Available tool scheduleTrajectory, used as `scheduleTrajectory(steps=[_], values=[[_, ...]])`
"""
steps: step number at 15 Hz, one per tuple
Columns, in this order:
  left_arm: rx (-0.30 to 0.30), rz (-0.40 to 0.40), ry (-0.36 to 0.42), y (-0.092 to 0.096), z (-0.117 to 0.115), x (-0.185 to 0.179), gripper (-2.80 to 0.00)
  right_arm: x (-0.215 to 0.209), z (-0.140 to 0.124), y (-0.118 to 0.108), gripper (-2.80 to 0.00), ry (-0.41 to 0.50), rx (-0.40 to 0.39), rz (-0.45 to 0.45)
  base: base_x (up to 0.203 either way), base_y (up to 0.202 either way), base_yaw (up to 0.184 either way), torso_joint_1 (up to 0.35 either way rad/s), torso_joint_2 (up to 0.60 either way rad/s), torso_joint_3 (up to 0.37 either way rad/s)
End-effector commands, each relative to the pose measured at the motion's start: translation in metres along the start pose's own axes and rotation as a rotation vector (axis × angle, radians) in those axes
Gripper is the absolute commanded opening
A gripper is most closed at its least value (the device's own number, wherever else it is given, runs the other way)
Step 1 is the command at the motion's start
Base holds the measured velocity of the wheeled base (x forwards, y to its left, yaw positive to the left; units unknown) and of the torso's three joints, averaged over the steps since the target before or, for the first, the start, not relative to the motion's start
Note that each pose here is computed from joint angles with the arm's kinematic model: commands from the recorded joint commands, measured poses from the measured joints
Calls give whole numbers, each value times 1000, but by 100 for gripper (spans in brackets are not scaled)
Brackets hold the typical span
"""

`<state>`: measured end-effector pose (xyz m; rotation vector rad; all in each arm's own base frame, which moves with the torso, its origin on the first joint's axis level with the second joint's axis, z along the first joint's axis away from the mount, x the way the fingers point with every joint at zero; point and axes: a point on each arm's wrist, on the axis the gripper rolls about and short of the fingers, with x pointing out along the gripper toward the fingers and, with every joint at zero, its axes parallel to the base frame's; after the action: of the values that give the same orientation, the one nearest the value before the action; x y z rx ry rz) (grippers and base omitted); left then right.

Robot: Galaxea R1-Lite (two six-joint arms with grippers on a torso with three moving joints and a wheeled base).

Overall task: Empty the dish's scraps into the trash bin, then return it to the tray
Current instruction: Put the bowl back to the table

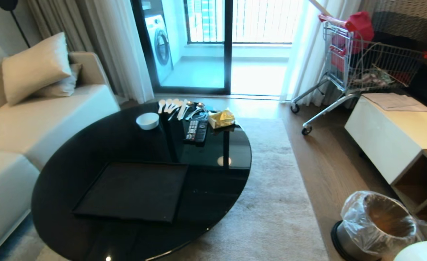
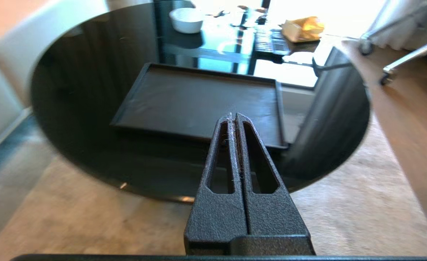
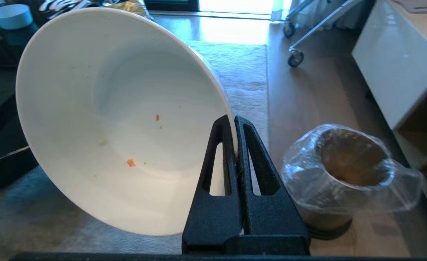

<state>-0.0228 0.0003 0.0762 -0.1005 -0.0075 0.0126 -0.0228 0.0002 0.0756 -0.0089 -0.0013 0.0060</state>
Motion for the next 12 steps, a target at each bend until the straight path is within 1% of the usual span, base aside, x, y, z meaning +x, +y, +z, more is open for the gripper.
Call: scheduleTrajectory(steps=[1,12], values=[[-1,1,-1,0,0,0,-280,0,0,0,-280,0,0,1,-2,-8,162,2,1,2],[-1,1,-1,0,0,0,-280,0,0,0,-280,1,0,1,-1,-9,168,3,3,4]])
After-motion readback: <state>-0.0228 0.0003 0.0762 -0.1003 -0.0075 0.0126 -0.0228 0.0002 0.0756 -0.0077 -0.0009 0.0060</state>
